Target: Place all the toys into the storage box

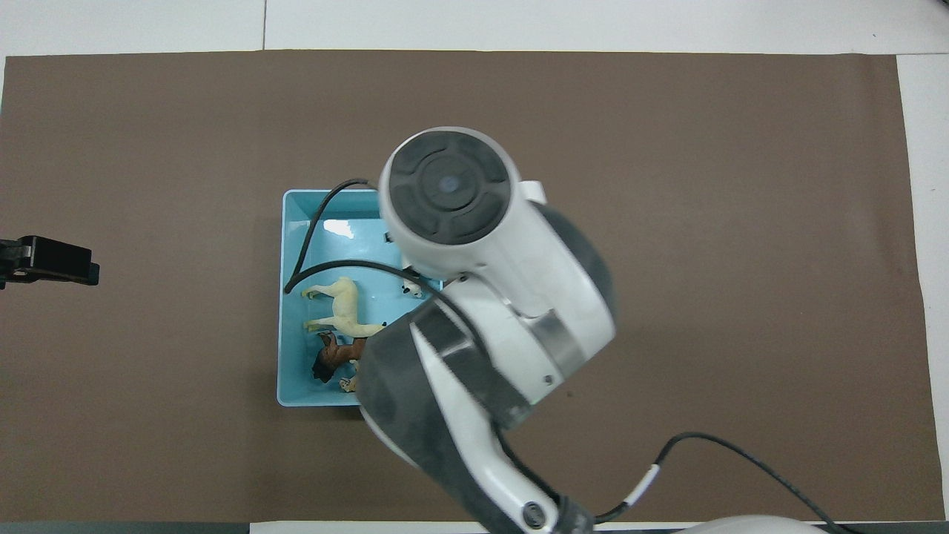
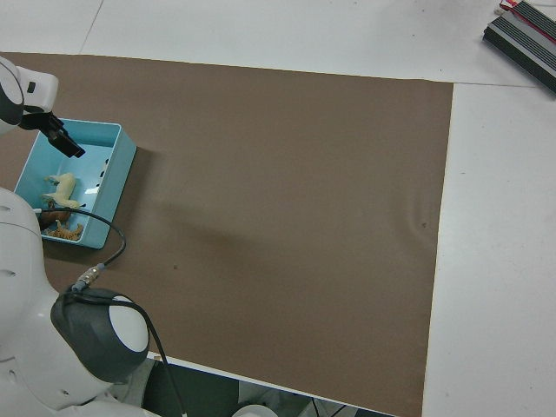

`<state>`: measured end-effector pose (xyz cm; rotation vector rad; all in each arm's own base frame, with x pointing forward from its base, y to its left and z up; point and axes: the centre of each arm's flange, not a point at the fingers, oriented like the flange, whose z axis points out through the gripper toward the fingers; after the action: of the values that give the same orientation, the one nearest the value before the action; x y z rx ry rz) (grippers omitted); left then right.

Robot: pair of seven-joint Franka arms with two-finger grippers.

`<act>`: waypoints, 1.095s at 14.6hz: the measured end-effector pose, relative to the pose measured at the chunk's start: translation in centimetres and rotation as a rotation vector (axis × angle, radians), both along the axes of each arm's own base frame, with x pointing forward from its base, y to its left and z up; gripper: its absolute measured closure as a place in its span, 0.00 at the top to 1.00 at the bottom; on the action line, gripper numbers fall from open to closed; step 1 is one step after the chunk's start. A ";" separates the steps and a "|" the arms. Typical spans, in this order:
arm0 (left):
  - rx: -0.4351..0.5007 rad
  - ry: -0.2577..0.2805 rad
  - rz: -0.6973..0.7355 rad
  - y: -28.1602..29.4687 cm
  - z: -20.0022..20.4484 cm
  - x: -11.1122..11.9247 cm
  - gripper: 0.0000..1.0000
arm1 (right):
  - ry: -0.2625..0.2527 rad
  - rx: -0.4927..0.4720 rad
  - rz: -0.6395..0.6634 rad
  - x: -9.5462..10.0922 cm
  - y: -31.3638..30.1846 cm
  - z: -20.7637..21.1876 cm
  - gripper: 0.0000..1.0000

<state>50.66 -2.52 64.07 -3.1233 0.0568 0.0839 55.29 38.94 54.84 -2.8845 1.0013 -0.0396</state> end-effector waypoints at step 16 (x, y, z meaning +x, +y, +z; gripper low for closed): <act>-0.034 -0.011 -0.010 -0.9 -0.5 2.2 1.00 | 0.056 0.002 0.642 2.5 -46.2 4.7 1.00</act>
<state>52.83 -3.45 63.56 -3.1567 0.0746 0.0657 57.80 -7.22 59.55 -3.0643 0.0439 0.0855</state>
